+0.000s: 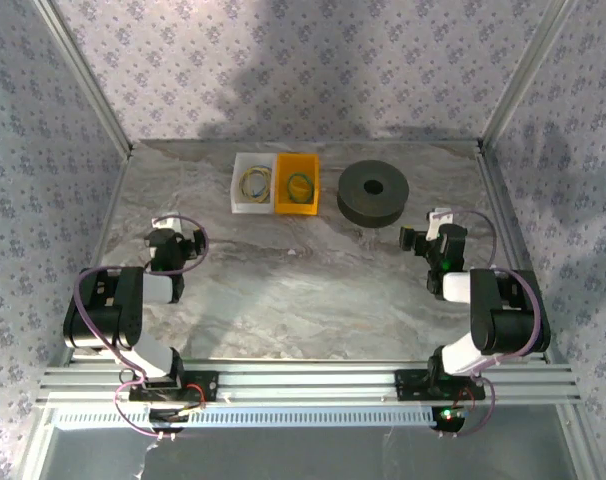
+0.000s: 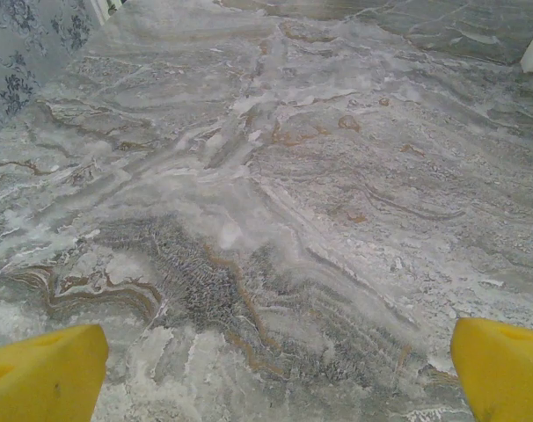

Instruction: Wrap the cables

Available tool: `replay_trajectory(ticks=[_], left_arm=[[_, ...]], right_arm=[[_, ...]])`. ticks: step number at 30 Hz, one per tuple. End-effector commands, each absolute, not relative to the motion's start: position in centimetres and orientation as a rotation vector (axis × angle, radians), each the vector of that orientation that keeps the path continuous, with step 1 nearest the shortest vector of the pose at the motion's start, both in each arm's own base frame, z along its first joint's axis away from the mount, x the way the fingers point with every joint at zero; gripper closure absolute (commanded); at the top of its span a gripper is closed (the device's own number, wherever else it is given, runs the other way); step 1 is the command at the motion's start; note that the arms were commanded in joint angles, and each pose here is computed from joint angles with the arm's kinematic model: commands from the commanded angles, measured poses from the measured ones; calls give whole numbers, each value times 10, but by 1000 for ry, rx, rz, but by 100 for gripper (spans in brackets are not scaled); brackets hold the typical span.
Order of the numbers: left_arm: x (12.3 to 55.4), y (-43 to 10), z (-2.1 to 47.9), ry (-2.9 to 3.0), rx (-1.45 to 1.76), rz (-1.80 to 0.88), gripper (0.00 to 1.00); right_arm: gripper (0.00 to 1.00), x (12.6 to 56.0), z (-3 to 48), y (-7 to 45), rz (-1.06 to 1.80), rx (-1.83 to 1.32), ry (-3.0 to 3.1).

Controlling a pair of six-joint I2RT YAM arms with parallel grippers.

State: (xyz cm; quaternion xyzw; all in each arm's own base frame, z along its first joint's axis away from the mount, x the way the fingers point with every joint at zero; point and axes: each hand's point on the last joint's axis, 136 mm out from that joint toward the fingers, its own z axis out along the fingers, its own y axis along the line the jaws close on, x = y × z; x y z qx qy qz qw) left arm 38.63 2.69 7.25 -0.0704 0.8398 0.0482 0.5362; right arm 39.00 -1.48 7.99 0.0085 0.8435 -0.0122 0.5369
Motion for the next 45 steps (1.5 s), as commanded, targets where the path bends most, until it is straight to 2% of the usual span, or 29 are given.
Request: replay_trajectory(ticks=[1,24,29,35,38,41,45], left_arm=[[394,29,91,1939,-163,125,0],[394,29,91,1939,-162,123,0],[396,33,104,1964,-189,145,0],[390,36,115,2006,-206,164,0],[385,41,118,2137,-259,189,1],[376,49,122,2287,-362,237,1],[360,34,115,2516,-374,158,2]], right_arm=[[0,392,84,-15,-34,5,1991],[0,392,85,-15,-44,6,1986],[0,399,109,-11,-81,-14,2064],[0,387,140,-12,-85,-11,2050],[0,386,151,-13,61,59,2129],[0,394,160,-3,368,118,2210],[0,411,156,8,629,146,2360]])
